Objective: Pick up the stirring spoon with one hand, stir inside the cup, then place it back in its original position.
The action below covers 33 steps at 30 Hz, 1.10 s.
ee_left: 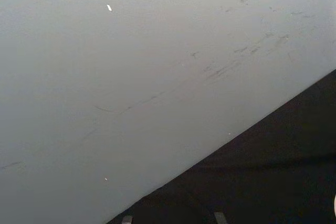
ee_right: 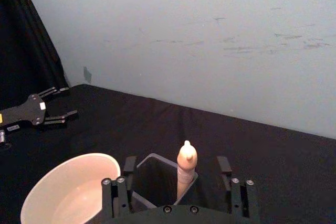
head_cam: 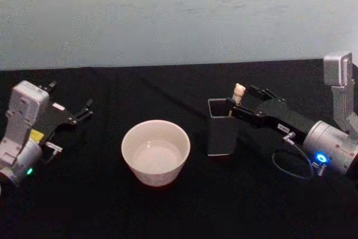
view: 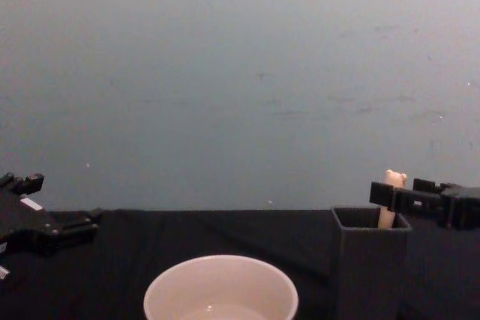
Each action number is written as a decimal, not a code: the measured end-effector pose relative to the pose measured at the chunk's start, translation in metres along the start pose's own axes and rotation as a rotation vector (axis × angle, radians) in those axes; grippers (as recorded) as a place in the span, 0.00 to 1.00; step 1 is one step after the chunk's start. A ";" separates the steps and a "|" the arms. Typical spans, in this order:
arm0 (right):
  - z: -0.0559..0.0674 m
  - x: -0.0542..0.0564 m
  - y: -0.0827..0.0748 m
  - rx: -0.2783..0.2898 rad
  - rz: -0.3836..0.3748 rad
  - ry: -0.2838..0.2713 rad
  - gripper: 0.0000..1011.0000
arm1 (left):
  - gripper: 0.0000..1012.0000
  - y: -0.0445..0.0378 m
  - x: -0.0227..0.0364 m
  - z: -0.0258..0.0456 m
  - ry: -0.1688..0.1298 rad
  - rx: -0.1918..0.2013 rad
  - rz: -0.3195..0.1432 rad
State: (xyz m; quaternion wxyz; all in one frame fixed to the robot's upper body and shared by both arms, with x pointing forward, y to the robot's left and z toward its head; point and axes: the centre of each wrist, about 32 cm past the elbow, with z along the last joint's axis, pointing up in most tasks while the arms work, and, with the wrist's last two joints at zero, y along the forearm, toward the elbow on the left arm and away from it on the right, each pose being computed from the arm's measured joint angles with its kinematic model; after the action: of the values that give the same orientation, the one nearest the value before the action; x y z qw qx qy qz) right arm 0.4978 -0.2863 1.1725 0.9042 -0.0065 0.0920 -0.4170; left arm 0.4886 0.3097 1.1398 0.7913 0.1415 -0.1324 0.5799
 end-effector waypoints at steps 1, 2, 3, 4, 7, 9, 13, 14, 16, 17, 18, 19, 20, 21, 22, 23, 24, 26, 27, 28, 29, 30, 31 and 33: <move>0.000 0.000 0.000 0.000 0.000 0.000 0.93 | 0.99 0.0000 0.0000 0.0000 0.000 0.000 0.000; 0.000 0.000 0.000 0.000 0.000 0.000 0.97 | 0.99 0.0000 0.0000 0.0000 0.000 0.000 0.000; 0.000 0.000 0.000 0.000 0.000 0.000 0.99 | 0.99 0.0000 0.0000 0.0000 0.000 0.000 0.000; 0.000 0.000 0.000 0.000 0.000 0.000 0.99 | 0.99 0.0000 0.0000 0.0000 0.000 0.000 0.000; 0.000 0.000 0.000 0.000 -0.001 -0.003 0.99 | 0.99 0.0000 0.0000 0.0000 0.000 0.000 0.000; 0.002 -0.001 0.000 0.005 -0.007 -0.022 0.99 | 0.99 0.0000 0.0000 0.0000 0.000 0.000 0.000; 0.006 -0.008 0.002 0.042 -0.054 -0.089 0.99 | 0.99 0.0000 0.0000 0.0000 0.000 0.000 0.000; 0.007 -0.012 0.003 0.064 -0.090 -0.127 0.99 | 0.99 0.0000 0.0000 0.0000 0.000 0.000 0.000; 0.009 -0.016 0.005 0.087 -0.130 -0.165 0.99 | 0.99 0.0000 0.0000 0.0000 0.000 0.000 0.000; 0.010 -0.021 0.006 0.110 -0.178 -0.201 0.99 | 0.99 0.0000 0.0000 0.0000 0.000 0.000 0.000; 0.010 -0.022 0.007 0.118 -0.196 -0.214 0.99 | 0.99 0.0000 0.0000 0.0000 0.000 0.000 0.000; 0.010 -0.024 0.008 0.130 -0.223 -0.232 0.99 | 0.99 0.0000 0.0000 0.0000 0.000 0.000 0.000; 0.009 -0.027 0.009 0.153 -0.281 -0.264 0.99 | 0.99 0.0000 0.0000 0.0000 0.000 0.000 0.000; 0.009 -0.028 0.009 0.164 -0.305 -0.275 0.99 | 0.99 0.0000 0.0000 0.0000 0.000 0.000 0.000; 0.008 -0.029 0.009 0.174 -0.331 -0.285 0.99 | 0.99 0.0000 0.0000 0.0000 0.000 0.000 0.000; 0.008 -0.029 0.009 0.183 -0.357 -0.293 0.99 | 0.99 0.0000 0.0000 0.0000 0.000 0.000 0.000; 0.007 -0.030 0.009 0.192 -0.402 -0.303 0.99 | 0.99 0.0000 0.0000 0.0000 0.000 0.000 0.000; 0.004 -0.030 0.009 0.187 -0.461 -0.318 0.99 | 0.99 0.0000 0.0000 0.0000 0.000 0.000 0.000; 0.004 -0.030 0.009 0.187 -0.461 -0.318 0.99 | 0.99 0.0000 0.0000 0.0000 0.000 0.000 0.000; 0.001 -0.029 0.009 0.169 -0.491 -0.330 0.99 | 0.99 0.0000 0.0000 0.0000 0.000 0.000 0.000; -0.003 -0.029 0.008 0.143 -0.516 -0.339 0.99 | 0.99 0.0000 0.0000 0.0000 0.000 0.000 0.000; -0.003 -0.029 0.008 0.143 -0.516 -0.339 0.99 | 0.99 0.0000 0.0000 0.0000 0.000 0.000 0.000; -0.009 -0.028 0.007 0.114 -0.532 -0.342 0.99 | 0.99 0.0000 0.0000 0.0000 0.000 0.000 0.000; -0.014 -0.028 0.006 0.086 -0.544 -0.343 0.99 | 0.99 0.0000 0.0000 0.0000 0.000 0.000 0.000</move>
State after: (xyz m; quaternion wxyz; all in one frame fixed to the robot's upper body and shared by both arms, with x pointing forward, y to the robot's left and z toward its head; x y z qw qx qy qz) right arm 0.4826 -0.2605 1.1628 0.7614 -0.0627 -0.0844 -0.6396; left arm 0.4886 0.3097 1.1398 0.7913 0.1415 -0.1324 0.5799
